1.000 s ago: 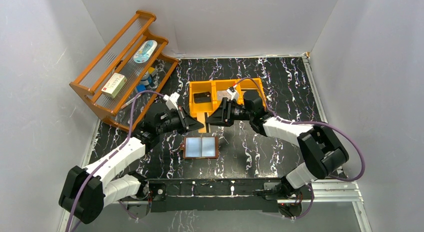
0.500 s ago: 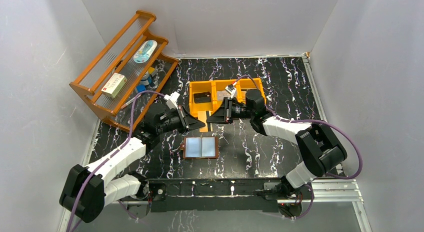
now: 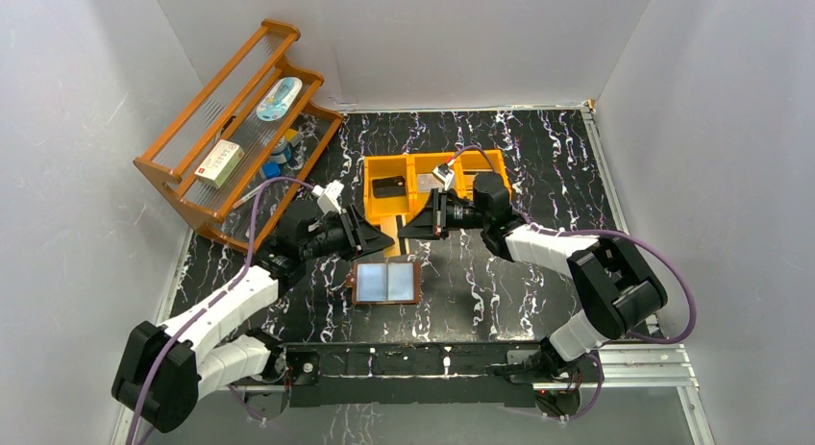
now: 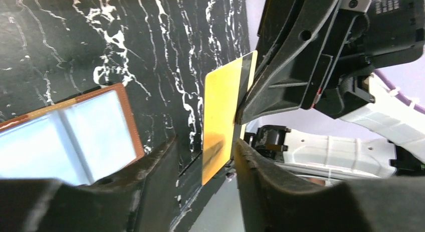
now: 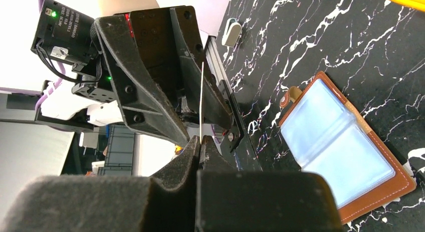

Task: Take the credit cards out of the card holder
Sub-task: Remove the credit card from the card holder, then place the credit card in the storage box.

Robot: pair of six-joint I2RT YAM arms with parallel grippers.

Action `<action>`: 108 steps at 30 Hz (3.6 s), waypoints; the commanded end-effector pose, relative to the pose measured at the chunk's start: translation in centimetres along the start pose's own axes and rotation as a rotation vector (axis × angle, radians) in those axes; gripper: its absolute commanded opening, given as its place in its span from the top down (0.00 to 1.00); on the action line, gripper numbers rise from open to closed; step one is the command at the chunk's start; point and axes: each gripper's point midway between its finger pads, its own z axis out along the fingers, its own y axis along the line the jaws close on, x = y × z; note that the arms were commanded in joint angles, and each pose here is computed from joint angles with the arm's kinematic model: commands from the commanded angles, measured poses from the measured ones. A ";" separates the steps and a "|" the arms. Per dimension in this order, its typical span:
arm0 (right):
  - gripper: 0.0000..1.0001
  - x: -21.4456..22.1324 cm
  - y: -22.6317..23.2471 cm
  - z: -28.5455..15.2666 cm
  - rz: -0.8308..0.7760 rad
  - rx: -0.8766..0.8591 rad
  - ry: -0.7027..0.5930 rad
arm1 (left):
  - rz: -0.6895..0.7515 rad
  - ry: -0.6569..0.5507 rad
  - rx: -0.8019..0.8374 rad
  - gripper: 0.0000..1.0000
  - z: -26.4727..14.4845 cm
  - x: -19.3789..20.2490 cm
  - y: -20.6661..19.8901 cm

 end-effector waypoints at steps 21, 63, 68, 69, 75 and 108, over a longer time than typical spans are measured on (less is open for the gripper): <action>1.00 -18.1 -4.2 -15.2 -0.859 1.055 -0.437 | 0.139 -0.093 -0.290 0.02 -3.8 -1.4 3.0; 0.93 -23.9 -20.7 -14.9 -1.582 1.199 0.464 | 0.156 -0.107 -0.421 0.02 -5.4 -1.4 5.1; 0.89 -22.6 -21.5 -14.9 -1.564 1.175 0.491 | 0.157 -0.101 -0.429 0.02 -5.4 -1.3 5.3; 0.88 -22.4 -21.6 -14.9 -1.560 1.169 0.497 | 0.158 -0.098 -0.429 0.02 -5.4 -1.3 5.4; 0.67 -21.7 -21.1 -15.3 -1.544 1.161 0.515 | 0.159 -0.086 -0.432 0.02 -5.2 -1.1 5.5; 0.30 -19.5 -1.5 -17.8 -0.648 0.973 -0.612 | 0.199 -0.324 -0.665 0.02 -9.4 -7.1 4.4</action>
